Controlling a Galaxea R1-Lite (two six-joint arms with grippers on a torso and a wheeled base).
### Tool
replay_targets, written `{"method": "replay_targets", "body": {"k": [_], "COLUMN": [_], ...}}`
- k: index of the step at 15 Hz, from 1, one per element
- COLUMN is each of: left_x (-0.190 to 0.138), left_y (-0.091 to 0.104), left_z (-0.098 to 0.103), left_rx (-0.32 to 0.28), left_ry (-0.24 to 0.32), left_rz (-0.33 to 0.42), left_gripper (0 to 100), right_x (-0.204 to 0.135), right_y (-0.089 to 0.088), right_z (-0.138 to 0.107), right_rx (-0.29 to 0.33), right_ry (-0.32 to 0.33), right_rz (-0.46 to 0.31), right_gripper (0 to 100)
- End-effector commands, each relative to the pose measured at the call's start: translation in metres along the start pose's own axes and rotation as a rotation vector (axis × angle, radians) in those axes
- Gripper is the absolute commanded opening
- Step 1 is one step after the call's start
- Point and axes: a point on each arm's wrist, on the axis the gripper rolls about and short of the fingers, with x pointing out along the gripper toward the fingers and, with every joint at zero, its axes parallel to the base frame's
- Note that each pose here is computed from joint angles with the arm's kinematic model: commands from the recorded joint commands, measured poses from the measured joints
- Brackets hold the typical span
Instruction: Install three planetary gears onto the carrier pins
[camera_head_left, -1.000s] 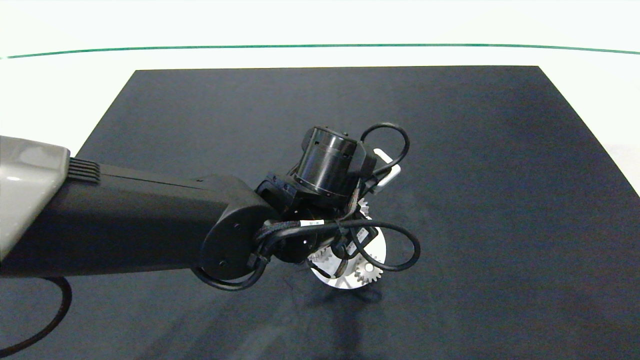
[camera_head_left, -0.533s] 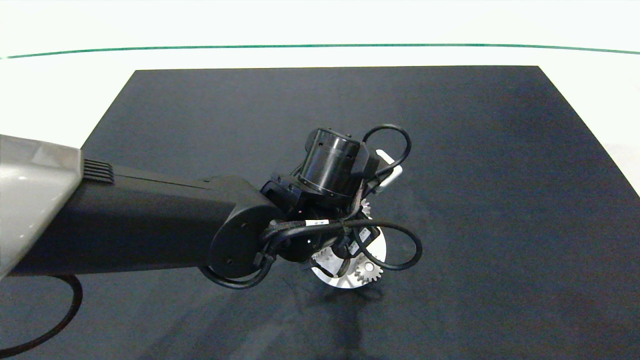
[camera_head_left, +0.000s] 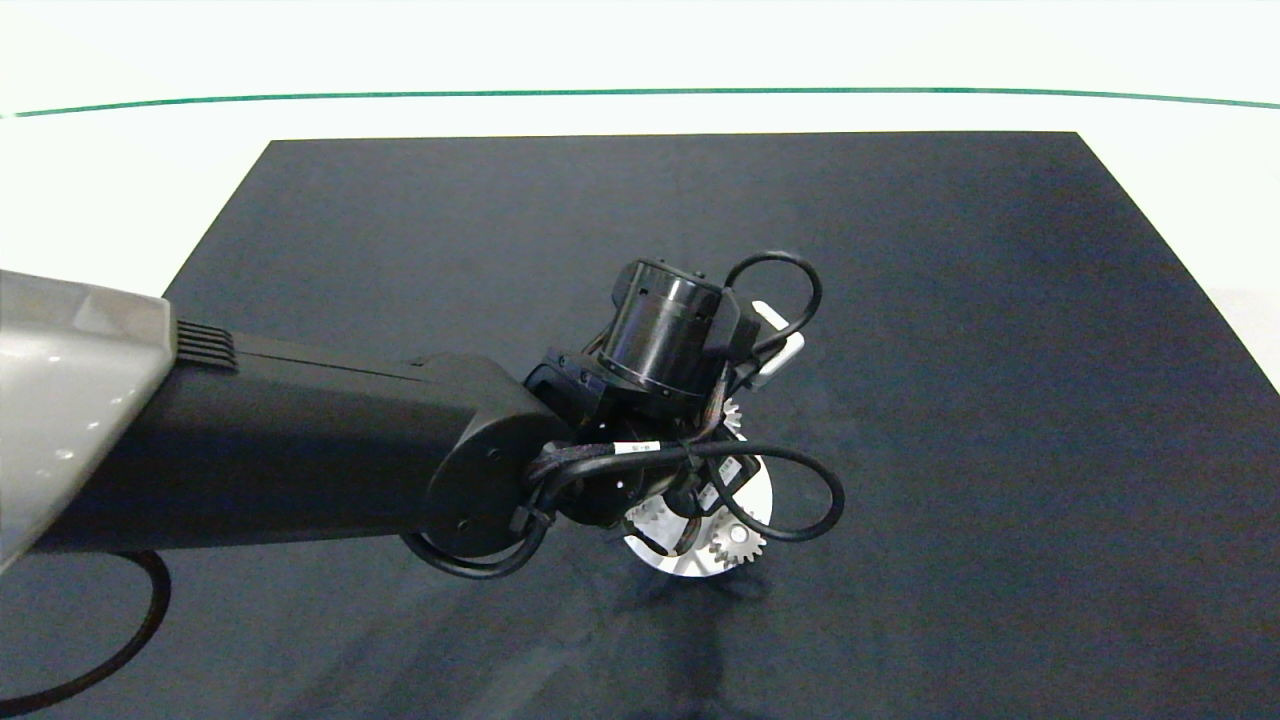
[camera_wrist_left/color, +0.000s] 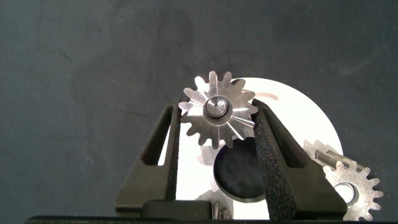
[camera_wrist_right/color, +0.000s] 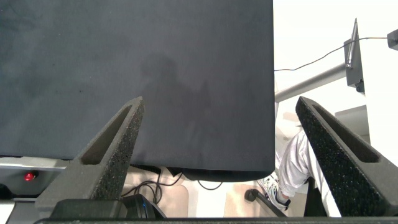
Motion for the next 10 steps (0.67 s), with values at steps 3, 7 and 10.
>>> {"method": "replay_targets", "body": {"k": [3, 7, 10], "left_x": [0.0, -0.004, -0.043], "left_y": [0.0, 0.004, 0.047], "left_z": [0.0, -0.002, -0.001], "left_rx": [0.001, -0.001, -0.048], "left_ry": [0.0, 0.009, 0.003], "left_rz": [0.002, 0.006, 0.078], "left_gripper": [100, 100, 100], "right_x": [0.0, 0.0, 0.002], "right_y": [0.0, 0.0, 0.0], "right_z": [0.0, 0.0, 0.002], "right_rx": [-0.004, -0.004, -0.006], "right_ry": [0.005, 0.005, 0.011], "right_rz": [-0.001, -0.001, 0.002], "right_gripper": [100, 100, 100]}}
